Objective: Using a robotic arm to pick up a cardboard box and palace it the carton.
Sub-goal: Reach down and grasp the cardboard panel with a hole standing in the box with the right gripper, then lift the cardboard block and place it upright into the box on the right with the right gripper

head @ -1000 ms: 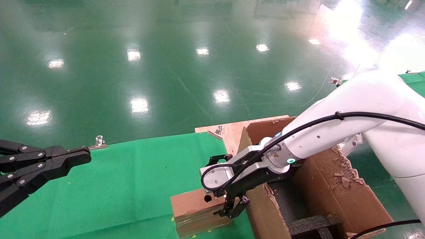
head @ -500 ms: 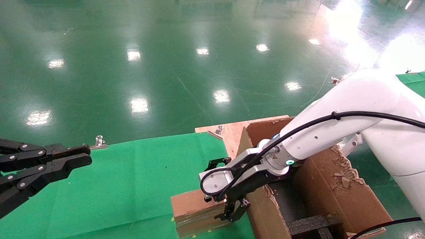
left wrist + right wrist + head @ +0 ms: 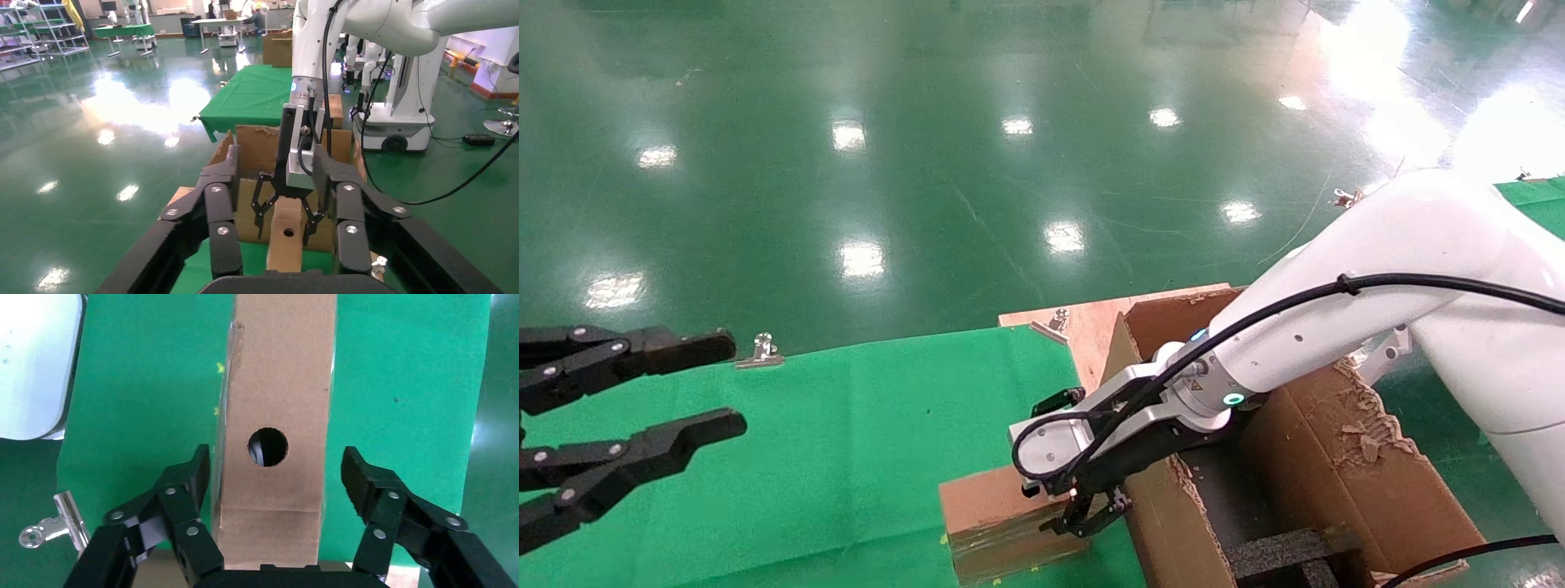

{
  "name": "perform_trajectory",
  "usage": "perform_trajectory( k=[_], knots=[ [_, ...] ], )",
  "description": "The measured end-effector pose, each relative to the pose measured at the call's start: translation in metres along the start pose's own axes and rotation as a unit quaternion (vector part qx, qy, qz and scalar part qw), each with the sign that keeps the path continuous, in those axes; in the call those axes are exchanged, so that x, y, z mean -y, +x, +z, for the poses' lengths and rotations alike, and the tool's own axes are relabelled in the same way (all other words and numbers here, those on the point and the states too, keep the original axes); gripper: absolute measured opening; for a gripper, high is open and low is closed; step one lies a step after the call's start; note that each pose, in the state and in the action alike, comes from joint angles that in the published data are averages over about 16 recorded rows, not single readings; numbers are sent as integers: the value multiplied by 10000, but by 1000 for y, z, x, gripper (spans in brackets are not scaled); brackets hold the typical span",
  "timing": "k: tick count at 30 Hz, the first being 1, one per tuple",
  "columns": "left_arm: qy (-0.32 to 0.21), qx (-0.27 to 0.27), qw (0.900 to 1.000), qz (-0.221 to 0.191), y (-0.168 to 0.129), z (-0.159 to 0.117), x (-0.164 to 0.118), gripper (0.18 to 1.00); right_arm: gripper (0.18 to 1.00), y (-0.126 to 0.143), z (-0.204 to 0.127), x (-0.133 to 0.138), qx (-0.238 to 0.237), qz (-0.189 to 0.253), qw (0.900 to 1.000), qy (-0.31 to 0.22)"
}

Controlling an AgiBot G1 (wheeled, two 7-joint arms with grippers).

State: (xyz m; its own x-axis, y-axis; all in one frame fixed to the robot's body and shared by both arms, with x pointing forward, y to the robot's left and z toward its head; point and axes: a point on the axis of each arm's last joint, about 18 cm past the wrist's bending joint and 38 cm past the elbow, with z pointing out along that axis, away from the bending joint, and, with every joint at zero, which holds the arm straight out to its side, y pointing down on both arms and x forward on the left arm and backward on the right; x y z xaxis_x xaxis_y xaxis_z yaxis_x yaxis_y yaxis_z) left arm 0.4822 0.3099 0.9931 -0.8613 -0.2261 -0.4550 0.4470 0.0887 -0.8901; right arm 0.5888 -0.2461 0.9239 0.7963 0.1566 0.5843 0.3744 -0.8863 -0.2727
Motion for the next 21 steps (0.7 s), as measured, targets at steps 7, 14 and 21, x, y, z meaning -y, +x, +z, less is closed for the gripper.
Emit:
perform_trajectory(
  k=[7, 14, 21],
  knots=[
    [0, 0, 10000, 0, 0, 0, 0, 551, 712, 0, 0, 0, -2, 2, 10000, 1],
    [0, 0, 10000, 0, 0, 0, 0, 714, 553, 0, 0, 0, -4, 2, 10000, 0],
    [0, 0, 10000, 0, 0, 0, 0, 848, 415, 2, -3, 1, -22, -56, 10000, 20]
  ],
)
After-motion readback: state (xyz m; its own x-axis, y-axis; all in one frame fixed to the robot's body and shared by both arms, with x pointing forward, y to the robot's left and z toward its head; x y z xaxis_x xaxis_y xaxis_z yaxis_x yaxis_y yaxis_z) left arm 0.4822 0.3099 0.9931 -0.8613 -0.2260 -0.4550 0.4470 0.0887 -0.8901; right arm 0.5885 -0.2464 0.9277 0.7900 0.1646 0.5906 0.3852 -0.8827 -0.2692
